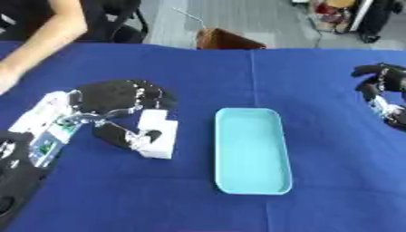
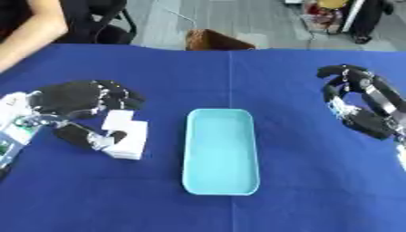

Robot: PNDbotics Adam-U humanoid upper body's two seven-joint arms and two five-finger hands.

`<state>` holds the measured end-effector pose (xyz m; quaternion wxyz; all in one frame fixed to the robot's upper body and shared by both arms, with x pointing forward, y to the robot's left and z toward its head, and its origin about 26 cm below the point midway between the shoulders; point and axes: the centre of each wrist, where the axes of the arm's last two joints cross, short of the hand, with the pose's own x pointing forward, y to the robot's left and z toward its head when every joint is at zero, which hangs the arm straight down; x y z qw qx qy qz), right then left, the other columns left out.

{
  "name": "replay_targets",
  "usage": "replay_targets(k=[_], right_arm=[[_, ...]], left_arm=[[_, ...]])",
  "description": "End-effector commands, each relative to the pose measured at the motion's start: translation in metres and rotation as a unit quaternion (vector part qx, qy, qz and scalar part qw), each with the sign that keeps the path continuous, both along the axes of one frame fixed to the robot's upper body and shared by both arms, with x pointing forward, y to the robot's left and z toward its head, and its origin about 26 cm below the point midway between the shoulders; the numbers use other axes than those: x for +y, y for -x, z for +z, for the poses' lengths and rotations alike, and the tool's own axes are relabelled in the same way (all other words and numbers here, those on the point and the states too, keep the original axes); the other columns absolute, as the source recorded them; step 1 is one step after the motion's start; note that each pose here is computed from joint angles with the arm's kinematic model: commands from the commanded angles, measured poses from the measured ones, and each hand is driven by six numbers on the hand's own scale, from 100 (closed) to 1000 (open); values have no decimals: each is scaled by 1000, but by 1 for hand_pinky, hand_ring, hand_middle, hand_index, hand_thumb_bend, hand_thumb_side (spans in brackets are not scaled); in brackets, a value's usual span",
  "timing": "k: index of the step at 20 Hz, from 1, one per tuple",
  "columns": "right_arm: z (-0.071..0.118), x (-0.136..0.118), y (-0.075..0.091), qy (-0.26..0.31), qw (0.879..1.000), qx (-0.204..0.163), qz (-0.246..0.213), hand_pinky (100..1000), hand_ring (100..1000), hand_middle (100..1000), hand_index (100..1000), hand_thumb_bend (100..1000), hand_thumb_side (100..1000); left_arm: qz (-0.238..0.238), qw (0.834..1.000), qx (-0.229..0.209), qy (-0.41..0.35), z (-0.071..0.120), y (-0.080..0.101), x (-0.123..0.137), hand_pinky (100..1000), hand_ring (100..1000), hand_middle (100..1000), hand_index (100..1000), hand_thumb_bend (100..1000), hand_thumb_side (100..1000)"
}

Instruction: Pick up objects on the table and place them in the box.

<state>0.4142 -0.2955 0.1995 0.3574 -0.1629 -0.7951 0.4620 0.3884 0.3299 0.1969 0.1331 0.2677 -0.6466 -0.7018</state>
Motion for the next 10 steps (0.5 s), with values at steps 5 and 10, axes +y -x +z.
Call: replay_targets(k=[5,10], right_arm=[[16,-3,2,5,1000,-21,1,488,669,774,889,100,729],[16,-4,2,4,1000,-21,0,488,669,775,889,100,729]], left_arm=[[-58,993,84,64,-21,-4,-10,100,100,100,200,100,342],[-78,985,110,109,-25,-4,-11,100,100,100,100,100,278]])
